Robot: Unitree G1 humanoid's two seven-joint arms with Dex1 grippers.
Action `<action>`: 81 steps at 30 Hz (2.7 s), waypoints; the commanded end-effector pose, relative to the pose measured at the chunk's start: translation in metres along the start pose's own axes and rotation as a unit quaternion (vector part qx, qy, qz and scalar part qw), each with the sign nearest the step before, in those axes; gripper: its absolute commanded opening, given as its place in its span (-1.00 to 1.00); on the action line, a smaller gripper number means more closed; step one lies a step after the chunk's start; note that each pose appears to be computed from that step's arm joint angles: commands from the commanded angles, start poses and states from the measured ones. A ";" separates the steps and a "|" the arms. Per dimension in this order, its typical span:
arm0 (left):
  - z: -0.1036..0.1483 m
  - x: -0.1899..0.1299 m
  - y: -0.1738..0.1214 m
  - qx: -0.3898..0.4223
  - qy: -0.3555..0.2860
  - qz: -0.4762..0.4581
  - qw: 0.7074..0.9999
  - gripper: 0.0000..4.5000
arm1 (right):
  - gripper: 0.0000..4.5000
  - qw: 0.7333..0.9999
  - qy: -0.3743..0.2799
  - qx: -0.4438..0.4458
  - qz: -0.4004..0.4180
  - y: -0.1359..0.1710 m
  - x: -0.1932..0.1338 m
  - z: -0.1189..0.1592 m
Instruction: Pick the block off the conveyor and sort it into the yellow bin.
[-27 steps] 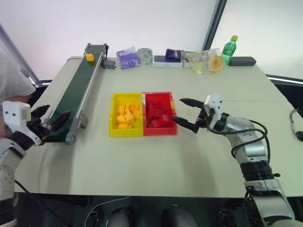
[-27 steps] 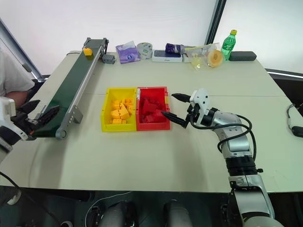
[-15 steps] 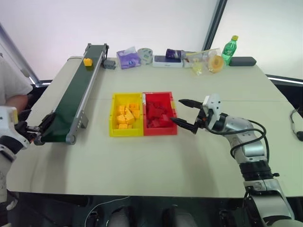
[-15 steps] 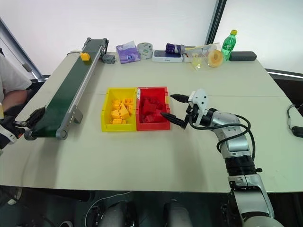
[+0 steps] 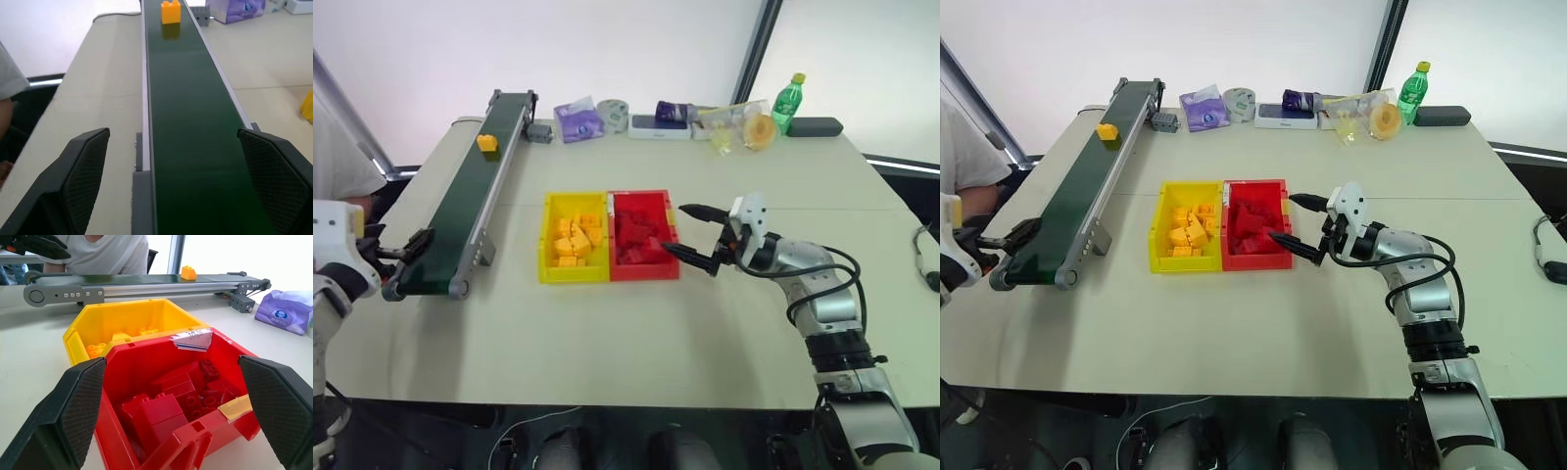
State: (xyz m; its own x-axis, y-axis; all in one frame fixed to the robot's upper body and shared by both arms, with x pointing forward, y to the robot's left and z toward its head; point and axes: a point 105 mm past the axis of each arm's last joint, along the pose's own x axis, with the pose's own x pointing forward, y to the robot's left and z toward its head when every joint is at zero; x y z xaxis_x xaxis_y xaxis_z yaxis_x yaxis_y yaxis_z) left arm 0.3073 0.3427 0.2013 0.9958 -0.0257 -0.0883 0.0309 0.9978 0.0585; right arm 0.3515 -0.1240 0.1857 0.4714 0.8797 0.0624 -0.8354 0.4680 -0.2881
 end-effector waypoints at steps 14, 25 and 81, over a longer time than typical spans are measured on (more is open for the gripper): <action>0.029 0.011 -0.021 0.035 -0.047 -0.039 0.998 0.96 | 1.00 1.000 -0.020 -0.013 -0.004 -0.001 0.002 0.013; 0.021 0.015 -0.006 0.017 -0.039 -0.005 0.999 0.96 | 1.00 1.000 -0.019 -0.011 -0.005 0.000 0.001 0.012; 0.045 0.030 -0.154 0.040 -0.088 -0.362 0.927 -0.41 | 1.00 1.000 -0.017 -0.008 -0.022 0.001 -0.007 0.013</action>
State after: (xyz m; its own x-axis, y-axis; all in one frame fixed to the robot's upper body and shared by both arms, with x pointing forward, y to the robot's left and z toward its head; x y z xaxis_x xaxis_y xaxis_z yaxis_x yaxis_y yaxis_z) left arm 0.3394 0.1973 0.2187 0.7506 -0.6606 -0.0159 0.6595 0.7475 0.0794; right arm 0.3474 -0.1278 0.1787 0.5068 0.8604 0.0544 -0.8251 0.5024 -0.2587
